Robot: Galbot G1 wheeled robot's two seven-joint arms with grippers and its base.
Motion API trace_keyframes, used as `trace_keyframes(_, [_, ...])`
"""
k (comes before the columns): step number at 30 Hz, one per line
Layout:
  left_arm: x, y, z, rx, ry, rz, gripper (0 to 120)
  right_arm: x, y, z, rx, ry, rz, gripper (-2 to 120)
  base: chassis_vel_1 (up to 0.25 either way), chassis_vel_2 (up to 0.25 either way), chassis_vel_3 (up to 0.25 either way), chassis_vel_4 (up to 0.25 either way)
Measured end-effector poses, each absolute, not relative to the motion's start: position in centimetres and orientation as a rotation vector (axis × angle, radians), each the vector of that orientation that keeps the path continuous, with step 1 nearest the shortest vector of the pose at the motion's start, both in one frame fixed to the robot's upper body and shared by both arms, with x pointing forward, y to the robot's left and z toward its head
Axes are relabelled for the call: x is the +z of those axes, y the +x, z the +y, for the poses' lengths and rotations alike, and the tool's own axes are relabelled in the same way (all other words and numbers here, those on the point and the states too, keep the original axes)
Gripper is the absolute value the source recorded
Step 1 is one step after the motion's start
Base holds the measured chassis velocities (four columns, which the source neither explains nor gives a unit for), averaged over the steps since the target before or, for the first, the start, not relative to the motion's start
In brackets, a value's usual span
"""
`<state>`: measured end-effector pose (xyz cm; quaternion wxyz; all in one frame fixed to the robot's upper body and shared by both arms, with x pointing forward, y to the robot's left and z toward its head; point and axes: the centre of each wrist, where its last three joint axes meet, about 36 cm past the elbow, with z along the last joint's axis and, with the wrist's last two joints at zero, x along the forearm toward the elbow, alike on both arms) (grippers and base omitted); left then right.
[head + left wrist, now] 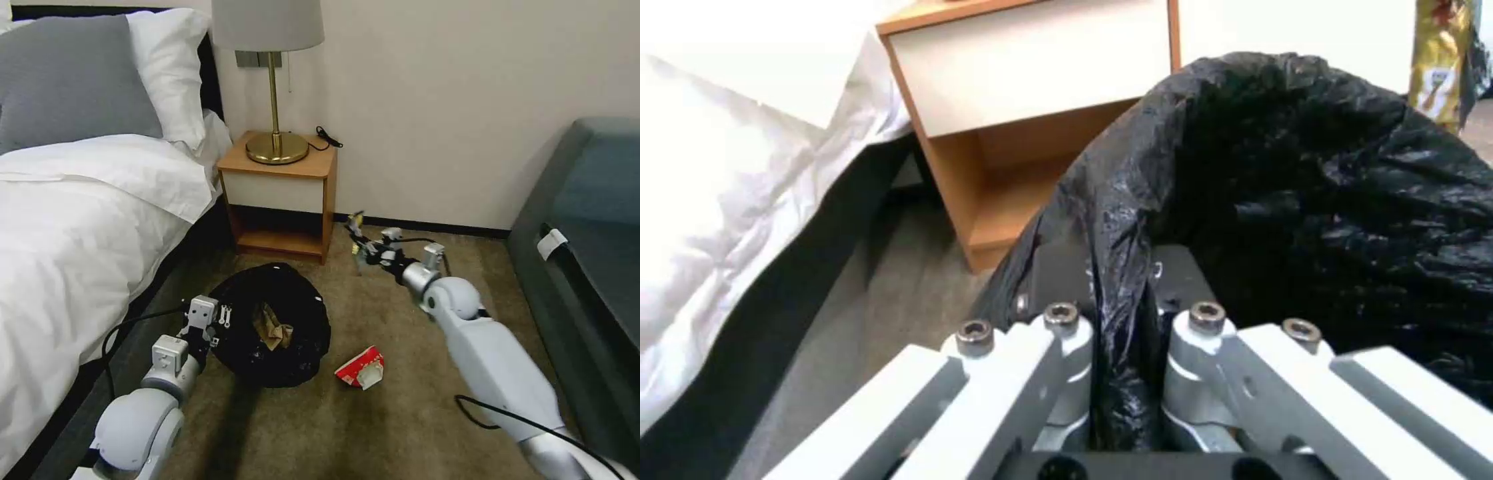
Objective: Pick up the trash bin, then pick up the garbage on the floor and place it into the trash bin.
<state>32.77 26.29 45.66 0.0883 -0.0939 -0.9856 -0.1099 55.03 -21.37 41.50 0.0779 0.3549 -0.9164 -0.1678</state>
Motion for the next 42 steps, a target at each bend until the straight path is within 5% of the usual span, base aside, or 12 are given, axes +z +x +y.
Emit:
trace_keyframes(13, [45.5,33.0,26.4,-0.318,-0.275,-2.943,5,41.1,49.1,-17.4,-0.672,1.179,-2.649,0,0.000,0.000,0.000,0.000])
trace_keyframes(25, [45.3,33.1,25.8,-0.303,-0.283,-2.940,5,45.3,45.5,-16.9,-0.754,1.326,-2.652,0,0.000,0.000,0.000,0.000])
trace_keyframes(42, [46.0,32.4,24.5,-0.254,-0.292,-2.964,5,39.6,43.8,-14.3,-0.575,1.285,-2.570,0,0.000,0.000,0.000,0.000])
